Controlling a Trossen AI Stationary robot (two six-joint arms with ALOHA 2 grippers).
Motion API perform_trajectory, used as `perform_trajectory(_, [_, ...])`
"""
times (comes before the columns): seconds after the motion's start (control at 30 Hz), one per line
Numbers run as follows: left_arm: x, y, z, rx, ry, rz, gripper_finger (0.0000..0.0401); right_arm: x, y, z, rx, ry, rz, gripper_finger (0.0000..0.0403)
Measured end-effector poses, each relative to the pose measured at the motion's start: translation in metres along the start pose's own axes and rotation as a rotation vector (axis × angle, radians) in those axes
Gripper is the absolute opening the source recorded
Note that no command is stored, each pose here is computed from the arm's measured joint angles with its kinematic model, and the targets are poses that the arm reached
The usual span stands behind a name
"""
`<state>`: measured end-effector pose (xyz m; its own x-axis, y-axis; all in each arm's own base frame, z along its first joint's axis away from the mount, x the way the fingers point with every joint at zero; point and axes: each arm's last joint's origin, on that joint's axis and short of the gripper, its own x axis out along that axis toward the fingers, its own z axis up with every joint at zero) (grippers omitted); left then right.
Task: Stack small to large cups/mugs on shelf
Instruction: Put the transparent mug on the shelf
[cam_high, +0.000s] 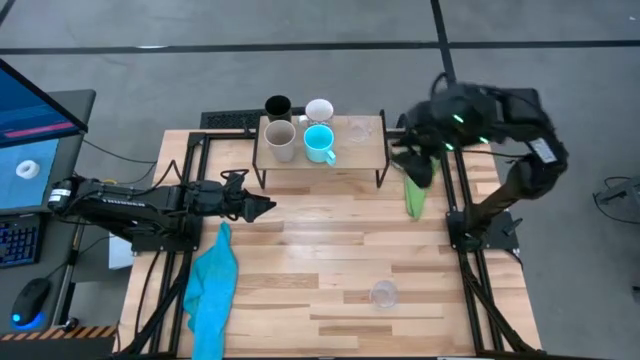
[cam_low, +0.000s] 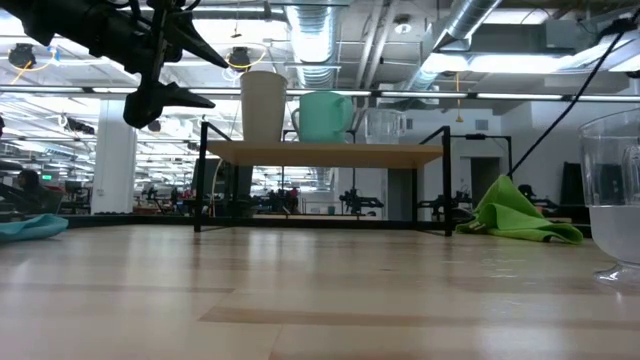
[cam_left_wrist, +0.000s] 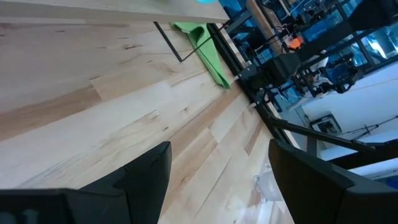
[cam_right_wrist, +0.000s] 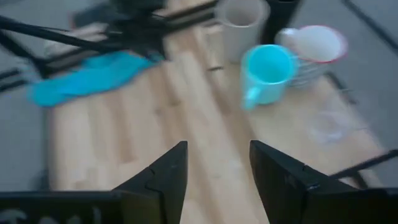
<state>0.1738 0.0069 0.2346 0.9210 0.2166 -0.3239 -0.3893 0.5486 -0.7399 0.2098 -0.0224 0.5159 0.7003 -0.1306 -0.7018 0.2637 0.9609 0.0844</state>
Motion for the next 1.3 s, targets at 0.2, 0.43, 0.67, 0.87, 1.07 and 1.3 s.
perform_trajectory(0.2, [0.000, 0.000, 0.000, 0.000, 0.000, 0.000, 0.0261, -0.028, 0.045, -0.020, 0.055, -0.054, 0.077, 0.0186])
perform_trajectory(0.43, [0.000, 0.000, 0.000, 0.000, 0.000, 0.000, 0.0261, -0.028, 0.115, -0.045, 0.072, 0.007, 0.188, 0.0176])
perform_trajectory(0.67, [0.000, 0.000, 0.000, 0.003, 0.000, 0.000, 0.0261, 0.004, 0.191, -0.073, 0.049, 0.161, 0.207, 0.0179])
perform_trajectory(0.87, [0.000, 0.000, 0.000, 0.011, -0.001, 0.000, 0.0261, 0.029, 0.231, -0.094, 0.151, 0.249, 0.154, 0.0192])
perform_trajectory(1.07, [0.000, 0.000, 0.000, 0.040, -0.001, 0.000, 0.0261, 0.040, 0.254, -0.111, 0.236, 0.293, 0.116, 0.0203])
perform_trajectory(1.3, [0.000, 0.000, 0.000, 0.061, 0.005, -0.004, 0.0261, 0.045, 0.261, -0.123, 0.292, 0.276, 0.058, 0.0205])
